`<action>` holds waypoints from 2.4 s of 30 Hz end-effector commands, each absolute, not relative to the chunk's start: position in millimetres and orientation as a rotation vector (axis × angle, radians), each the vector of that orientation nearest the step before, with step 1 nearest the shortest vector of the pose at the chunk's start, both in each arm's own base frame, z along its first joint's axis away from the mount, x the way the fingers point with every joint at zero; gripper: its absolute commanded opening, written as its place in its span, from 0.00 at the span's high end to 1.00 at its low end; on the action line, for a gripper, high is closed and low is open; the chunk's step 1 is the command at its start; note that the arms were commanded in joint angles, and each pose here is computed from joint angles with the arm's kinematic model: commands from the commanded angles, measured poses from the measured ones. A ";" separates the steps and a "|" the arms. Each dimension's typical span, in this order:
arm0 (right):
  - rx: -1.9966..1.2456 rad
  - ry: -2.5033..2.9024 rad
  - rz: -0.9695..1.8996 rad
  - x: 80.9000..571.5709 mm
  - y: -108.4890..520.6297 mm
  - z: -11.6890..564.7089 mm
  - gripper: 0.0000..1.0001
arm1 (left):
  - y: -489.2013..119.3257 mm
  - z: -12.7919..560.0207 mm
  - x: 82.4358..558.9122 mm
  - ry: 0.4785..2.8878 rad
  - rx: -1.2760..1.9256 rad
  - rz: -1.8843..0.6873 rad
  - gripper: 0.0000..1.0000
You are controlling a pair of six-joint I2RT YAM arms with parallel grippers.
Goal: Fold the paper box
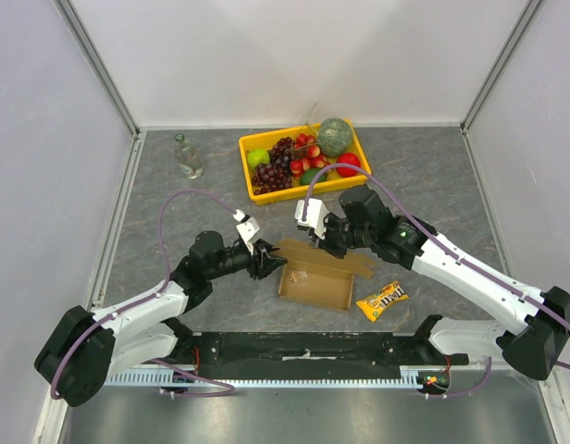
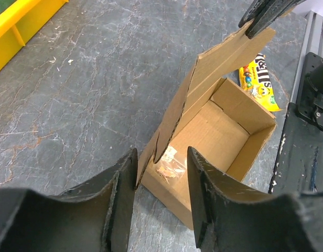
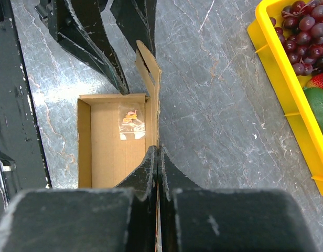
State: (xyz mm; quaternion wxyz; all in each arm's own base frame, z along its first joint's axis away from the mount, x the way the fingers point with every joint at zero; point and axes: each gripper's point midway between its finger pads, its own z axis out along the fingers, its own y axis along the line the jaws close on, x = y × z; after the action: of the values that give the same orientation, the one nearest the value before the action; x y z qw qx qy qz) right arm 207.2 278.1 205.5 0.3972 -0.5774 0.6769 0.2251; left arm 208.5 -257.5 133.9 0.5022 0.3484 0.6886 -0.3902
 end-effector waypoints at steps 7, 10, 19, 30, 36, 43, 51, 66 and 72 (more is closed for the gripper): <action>-1.448 1.652 0.583 211.0 286.6 227.0 1.00 | -256.5 153.3 222.2 1.590 0.820 -0.885 0.65; -1.448 1.653 0.583 211.1 286.7 226.5 1.00 | -258.4 149.3 220.7 1.602 0.833 -0.896 0.76; -1.400 1.652 0.585 214.0 287.7 231.7 0.94 | -257.7 140.6 220.3 1.627 0.838 -0.895 0.90; -0.947 1.711 0.475 235.8 246.7 262.3 0.20 | -255.0 138.4 222.1 1.631 0.832 -0.871 0.97; -0.725 1.834 0.370 237.9 193.1 241.9 0.12 | -254.2 139.3 223.1 1.627 0.833 -0.860 0.97; -0.405 1.873 0.246 238.6 139.5 224.8 0.21 | -254.0 138.8 226.7 1.632 0.831 -0.844 0.98; -0.367 1.946 0.315 232.3 144.3 192.0 0.26 | -253.3 138.0 227.4 1.636 0.826 -0.841 0.98; -0.244 1.820 0.400 220.0 132.4 229.3 0.20 | -249.1 137.9 237.9 1.656 0.782 -0.793 0.98; -0.285 1.905 0.441 213.1 141.9 210.8 0.21 | -238.3 142.4 250.3 1.666 0.711 -0.732 0.98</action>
State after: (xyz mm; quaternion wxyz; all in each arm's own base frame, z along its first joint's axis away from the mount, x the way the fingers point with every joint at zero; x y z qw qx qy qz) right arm 217.1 135.8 205.7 0.5585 -0.1223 0.8038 0.1643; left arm 230.9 -245.2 123.3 0.5207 0.3142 0.7176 -0.3394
